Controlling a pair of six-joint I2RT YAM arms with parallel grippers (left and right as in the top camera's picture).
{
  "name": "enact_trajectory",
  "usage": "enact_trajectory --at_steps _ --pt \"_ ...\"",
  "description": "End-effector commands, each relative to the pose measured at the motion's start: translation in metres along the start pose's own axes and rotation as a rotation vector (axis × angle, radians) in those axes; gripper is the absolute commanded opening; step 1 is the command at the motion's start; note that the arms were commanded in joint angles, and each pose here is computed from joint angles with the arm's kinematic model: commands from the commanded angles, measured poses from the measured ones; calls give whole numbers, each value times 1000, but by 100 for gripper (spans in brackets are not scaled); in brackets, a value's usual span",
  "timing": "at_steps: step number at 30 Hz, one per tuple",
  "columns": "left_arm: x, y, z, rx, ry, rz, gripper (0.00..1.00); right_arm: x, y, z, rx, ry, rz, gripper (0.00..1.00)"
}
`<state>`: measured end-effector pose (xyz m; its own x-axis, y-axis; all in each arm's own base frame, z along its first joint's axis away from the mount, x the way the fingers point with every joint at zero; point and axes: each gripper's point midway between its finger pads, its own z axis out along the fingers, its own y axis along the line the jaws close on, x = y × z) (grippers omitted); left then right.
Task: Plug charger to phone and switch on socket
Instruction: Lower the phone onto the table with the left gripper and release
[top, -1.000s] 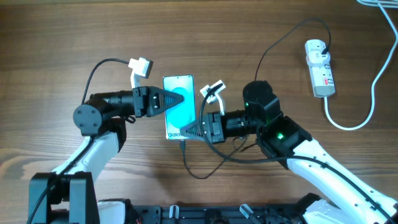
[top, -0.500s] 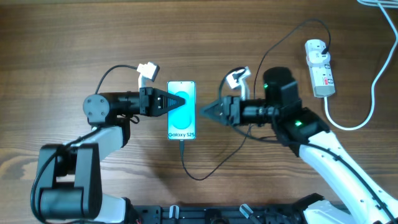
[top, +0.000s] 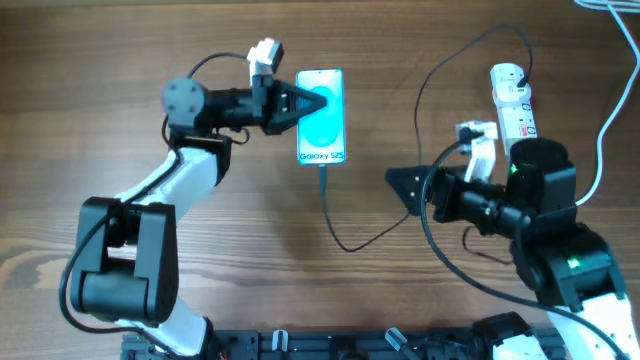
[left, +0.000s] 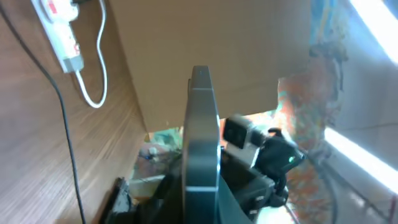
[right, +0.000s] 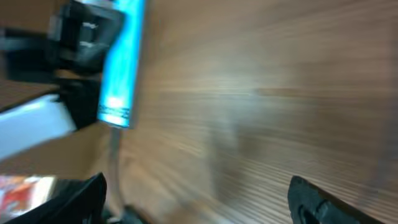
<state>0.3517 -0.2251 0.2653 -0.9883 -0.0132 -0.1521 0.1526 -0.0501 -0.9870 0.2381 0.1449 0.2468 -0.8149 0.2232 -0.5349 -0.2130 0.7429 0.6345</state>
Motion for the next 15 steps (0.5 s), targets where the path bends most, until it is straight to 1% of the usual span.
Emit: enact_trajectory --at_steps 1,2,4,6,7,8,10,11,13,15 --pt "-11 12 10 -27 -42 10 4 0 -30 -14 190 -38 -21 93" --pt "-14 25 12 -55 -67 -24 4 9 -37 -16 224 -7 -1 100" --pt "-12 71 25 -182 -129 -111 4 23 -52 -20 299 32 58 99" --pt "2 121 34 -379 -182 -185 4 34 -76 -29 438 39 163 100" --pt "9 139 34 -464 -192 -189 4 41 -80 -30 461 64 202 100" --pt "16 151 35 -526 -181 -152 4 49 -85 -30 479 93 229 100" --pt "28 155 46 -558 -108 -3 4 66 -91 -24 495 167 260 100" --pt "29 159 45 -587 -99 41 4 76 -88 -19 465 231 289 100" --pt "30 180 28 -710 -121 32 4 90 -84 -9 424 321 334 100" --pt "36 193 8 -779 -95 33 4 98 -97 1 478 386 363 100"
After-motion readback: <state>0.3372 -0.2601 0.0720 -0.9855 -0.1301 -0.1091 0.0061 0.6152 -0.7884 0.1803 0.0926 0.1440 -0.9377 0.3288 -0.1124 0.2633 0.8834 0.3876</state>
